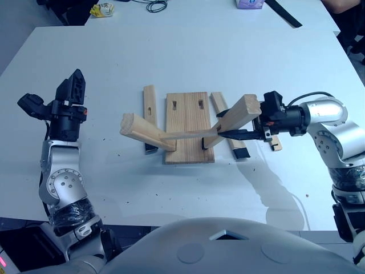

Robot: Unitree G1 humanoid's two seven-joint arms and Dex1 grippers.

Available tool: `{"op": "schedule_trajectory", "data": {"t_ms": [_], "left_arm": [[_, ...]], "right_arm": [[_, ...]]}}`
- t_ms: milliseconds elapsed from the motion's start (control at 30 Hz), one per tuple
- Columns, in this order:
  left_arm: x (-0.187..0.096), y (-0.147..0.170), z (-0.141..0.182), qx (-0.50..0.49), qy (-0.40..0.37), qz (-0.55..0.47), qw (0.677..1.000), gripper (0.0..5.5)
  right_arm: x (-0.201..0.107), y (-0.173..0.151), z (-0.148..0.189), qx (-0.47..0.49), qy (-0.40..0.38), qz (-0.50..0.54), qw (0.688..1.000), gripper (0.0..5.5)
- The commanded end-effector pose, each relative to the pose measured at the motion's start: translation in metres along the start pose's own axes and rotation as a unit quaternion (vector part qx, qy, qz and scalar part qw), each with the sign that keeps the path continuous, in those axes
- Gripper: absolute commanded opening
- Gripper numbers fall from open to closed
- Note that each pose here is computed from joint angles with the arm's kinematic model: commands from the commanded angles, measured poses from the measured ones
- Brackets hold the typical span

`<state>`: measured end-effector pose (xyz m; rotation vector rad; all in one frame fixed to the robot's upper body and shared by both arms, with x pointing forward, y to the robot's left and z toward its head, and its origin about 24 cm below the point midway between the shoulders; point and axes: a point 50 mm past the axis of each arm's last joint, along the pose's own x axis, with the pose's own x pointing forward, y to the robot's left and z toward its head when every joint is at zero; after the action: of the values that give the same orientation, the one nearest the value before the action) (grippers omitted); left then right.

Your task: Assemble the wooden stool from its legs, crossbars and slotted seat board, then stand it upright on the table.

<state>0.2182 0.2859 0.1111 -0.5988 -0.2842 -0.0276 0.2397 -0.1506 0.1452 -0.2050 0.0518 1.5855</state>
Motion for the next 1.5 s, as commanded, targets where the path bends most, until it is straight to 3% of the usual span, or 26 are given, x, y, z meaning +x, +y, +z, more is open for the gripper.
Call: {"op": "schedule_trajectory", "data": {"t_ms": [33, 300, 833, 1500], "left_arm": [[-0.005, -0.001, -0.001, 0.001, -0.005, 0.009, 1.0, 3.74], [-0.005, -0.018, -0.001, -0.013, 0.003, -0.012, 1.0, 3.74], [-0.001, -0.12, 0.024, 0.042, 0.037, -0.236, 0.97, 3.74], [0.005, -0.144, 0.004, 0.009, 0.027, -0.232, 0.972, 3.74]], "right_arm": [[-0.005, -0.003, 0.004, -0.02, 0.023, -0.013, 0.999, 2.05], [-0.003, 0.009, 0.001, -0.068, 0.049, -0.028, 0.996, 2.05], [-0.002, 0.004, -0.001, -0.023, 0.067, -0.041, 0.997, 2.05], [0.013, -0.005, 0.005, -0.031, 0.114, -0.001, 0.993, 2.05]]}}
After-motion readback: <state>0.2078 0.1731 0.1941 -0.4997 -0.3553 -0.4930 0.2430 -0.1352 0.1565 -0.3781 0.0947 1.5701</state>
